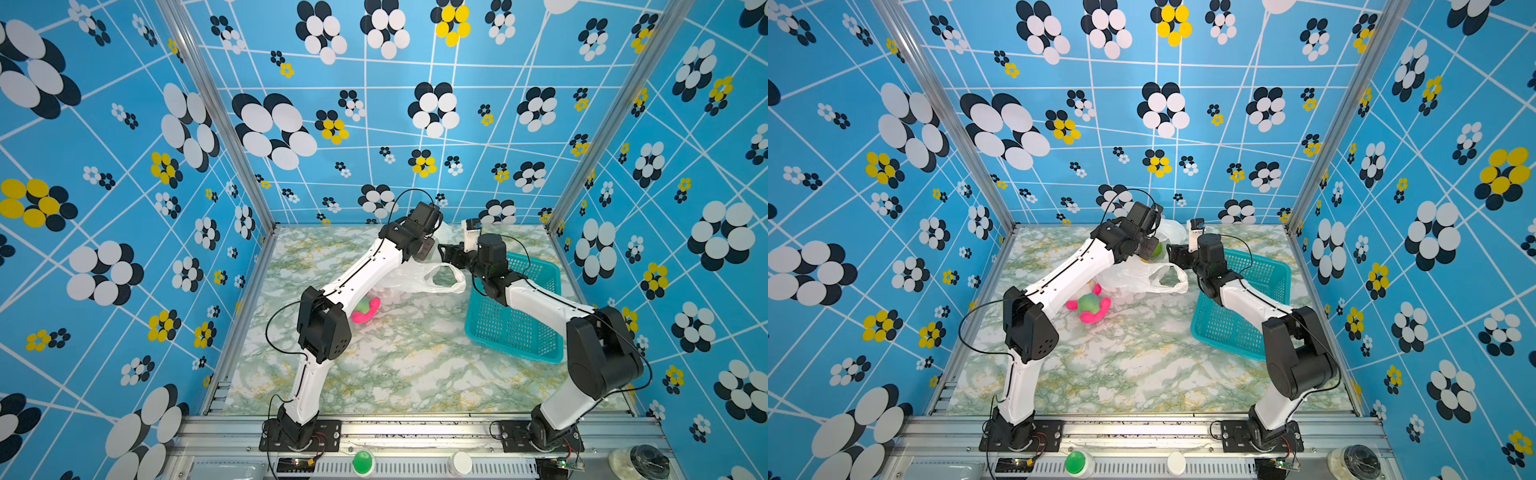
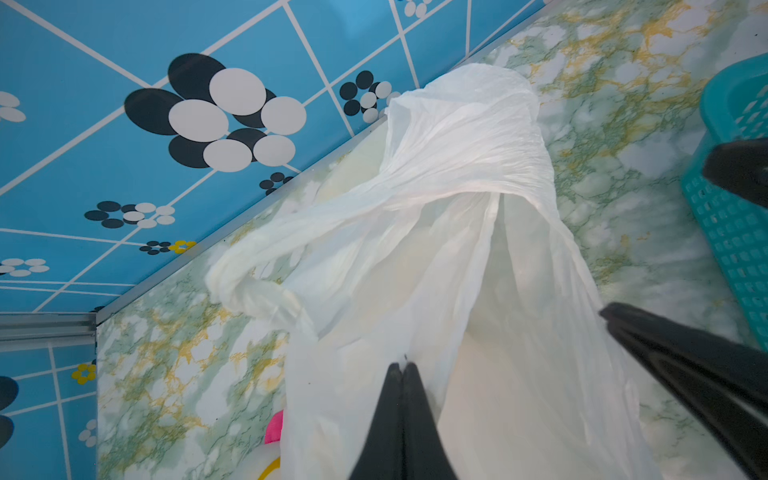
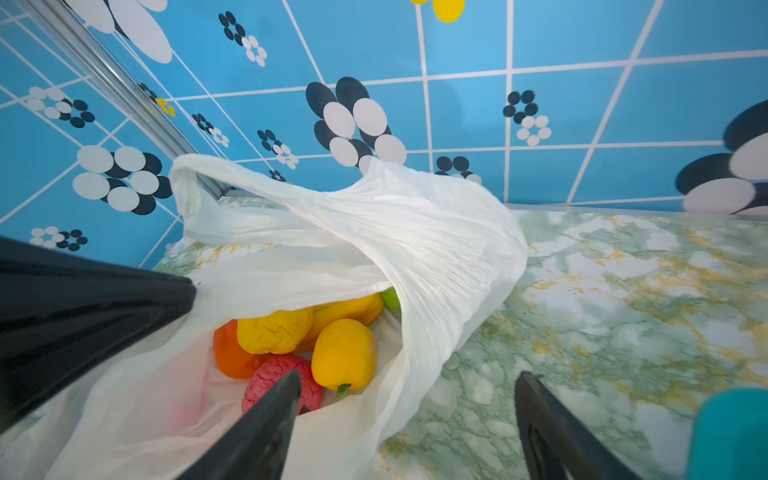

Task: Untie the knot of the plastic bag and take out the fruit
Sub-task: 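Lift the bag with the left gripper while the right gripper holds the opening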

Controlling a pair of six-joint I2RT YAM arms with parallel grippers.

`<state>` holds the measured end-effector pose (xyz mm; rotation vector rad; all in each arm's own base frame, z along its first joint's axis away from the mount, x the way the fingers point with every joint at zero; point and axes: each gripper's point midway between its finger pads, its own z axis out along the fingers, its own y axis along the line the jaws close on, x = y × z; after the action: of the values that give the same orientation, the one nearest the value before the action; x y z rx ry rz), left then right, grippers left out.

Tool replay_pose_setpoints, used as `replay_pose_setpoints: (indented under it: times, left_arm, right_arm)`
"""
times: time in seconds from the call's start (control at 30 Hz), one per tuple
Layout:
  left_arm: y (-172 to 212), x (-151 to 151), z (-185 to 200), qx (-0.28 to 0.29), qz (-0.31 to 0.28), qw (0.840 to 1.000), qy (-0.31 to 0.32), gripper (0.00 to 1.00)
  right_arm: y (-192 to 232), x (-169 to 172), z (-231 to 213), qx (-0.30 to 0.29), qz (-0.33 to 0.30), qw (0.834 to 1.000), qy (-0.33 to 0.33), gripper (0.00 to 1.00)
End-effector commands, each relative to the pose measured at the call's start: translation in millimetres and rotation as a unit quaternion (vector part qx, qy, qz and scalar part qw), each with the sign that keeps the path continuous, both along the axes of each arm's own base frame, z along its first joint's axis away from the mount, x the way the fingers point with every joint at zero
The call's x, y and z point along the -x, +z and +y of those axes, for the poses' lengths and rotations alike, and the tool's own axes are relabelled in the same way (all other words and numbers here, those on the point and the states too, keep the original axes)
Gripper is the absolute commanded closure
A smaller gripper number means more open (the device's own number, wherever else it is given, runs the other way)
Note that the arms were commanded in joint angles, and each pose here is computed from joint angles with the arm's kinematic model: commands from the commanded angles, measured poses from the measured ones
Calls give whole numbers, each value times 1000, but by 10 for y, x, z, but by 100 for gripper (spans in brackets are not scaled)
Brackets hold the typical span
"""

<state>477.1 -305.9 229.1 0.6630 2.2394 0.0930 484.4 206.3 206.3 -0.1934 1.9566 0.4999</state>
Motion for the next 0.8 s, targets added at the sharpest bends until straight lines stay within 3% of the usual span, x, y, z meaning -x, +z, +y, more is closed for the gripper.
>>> replay_pose_setpoints:
  times: [0.0, 0.13, 0.17, 0.27, 0.33, 0.77]
  left_arm:
    - [122, 55, 3, 2, -14, 1000, -2, 100]
    - [218, 38, 58, -4, -30, 1000, 7, 100]
    - [249, 31, 73, -5, -34, 999, 9, 100]
    - [355, 12, 122, -5, -47, 999, 14, 100]
    - [429, -10, 155, -2, -55, 998, 18, 100]
    - [1085, -634, 336, 41, -124, 990, 45, 100]
  right_arm:
    - [-236, -33, 156, -5, 70, 997, 30, 18]
    - [-367, -163, 50, 14, 86, 996, -11, 27]
    - [-375, -182, -2, 19, 84, 996, -25, 37]
    - [-372, -178, -113, 24, 82, 995, -52, 82]
    - [-346, -148, -178, 17, 75, 995, -66, 97]
    - [-160, 141, -420, -61, 16, 991, -115, 100]
